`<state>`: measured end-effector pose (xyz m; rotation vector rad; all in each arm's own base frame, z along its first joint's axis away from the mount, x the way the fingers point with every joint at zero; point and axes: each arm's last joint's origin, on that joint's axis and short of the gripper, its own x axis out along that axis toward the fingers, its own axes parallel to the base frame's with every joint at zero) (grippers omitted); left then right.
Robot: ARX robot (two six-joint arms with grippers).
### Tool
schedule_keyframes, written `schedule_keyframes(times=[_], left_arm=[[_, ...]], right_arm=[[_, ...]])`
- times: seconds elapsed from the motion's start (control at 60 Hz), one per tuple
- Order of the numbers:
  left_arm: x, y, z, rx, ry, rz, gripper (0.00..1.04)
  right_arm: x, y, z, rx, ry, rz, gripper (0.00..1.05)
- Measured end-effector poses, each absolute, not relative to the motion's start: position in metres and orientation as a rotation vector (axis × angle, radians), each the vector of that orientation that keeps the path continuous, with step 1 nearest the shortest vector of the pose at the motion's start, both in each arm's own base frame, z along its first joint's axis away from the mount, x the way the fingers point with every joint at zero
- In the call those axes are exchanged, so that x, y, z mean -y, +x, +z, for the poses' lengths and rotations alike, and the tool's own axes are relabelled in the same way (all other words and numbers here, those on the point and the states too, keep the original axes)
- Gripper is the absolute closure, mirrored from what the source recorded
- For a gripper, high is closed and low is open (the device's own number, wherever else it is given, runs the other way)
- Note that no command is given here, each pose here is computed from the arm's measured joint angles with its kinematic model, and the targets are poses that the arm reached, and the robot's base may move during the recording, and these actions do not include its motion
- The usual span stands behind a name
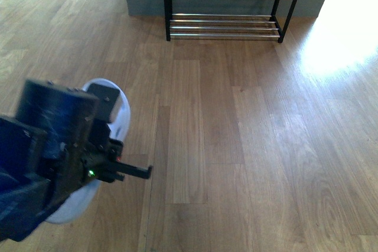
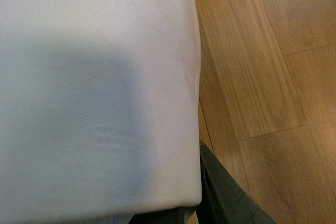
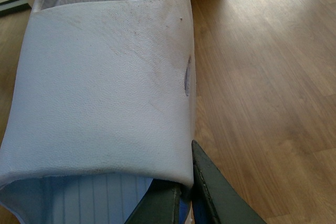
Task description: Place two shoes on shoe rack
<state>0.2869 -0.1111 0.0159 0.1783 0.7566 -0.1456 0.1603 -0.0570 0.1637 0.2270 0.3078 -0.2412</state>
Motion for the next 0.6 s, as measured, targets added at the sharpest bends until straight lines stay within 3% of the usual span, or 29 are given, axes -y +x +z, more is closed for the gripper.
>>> schedule_keyframes(times=[0.217, 0.4, 0.417, 0.433, 0.6], left_arm=[[0.073, 0.253, 0.137, -0.576, 0.163, -0.007, 1.03], [0.060, 0.221, 0.173, -0.505, 0.166, 0.039, 1.03], [0.058, 0.216, 0.177, -0.496, 0.166, 0.047, 1.03], [0.053, 0.165, 0.210, -0.369, 0.169, 0.088, 1.03], [0.053, 0.165, 0.208, -0.378, 0.173, 0.084, 1.03]], right_arm=[[0.057, 0.160, 0.164, -0.308, 0.227, -0.241, 1.03], [0.057, 0.160, 0.164, -0.308, 0.227, -0.241, 1.03], [0.057, 0.160, 0.164, -0.308, 0.227, -0.241, 1.03], [0.057, 0.160, 0.164, -0.308, 0.227, -0.241, 1.03], [0.057, 0.160, 0.164, -0.308, 0.227, -0.241, 1.03]])
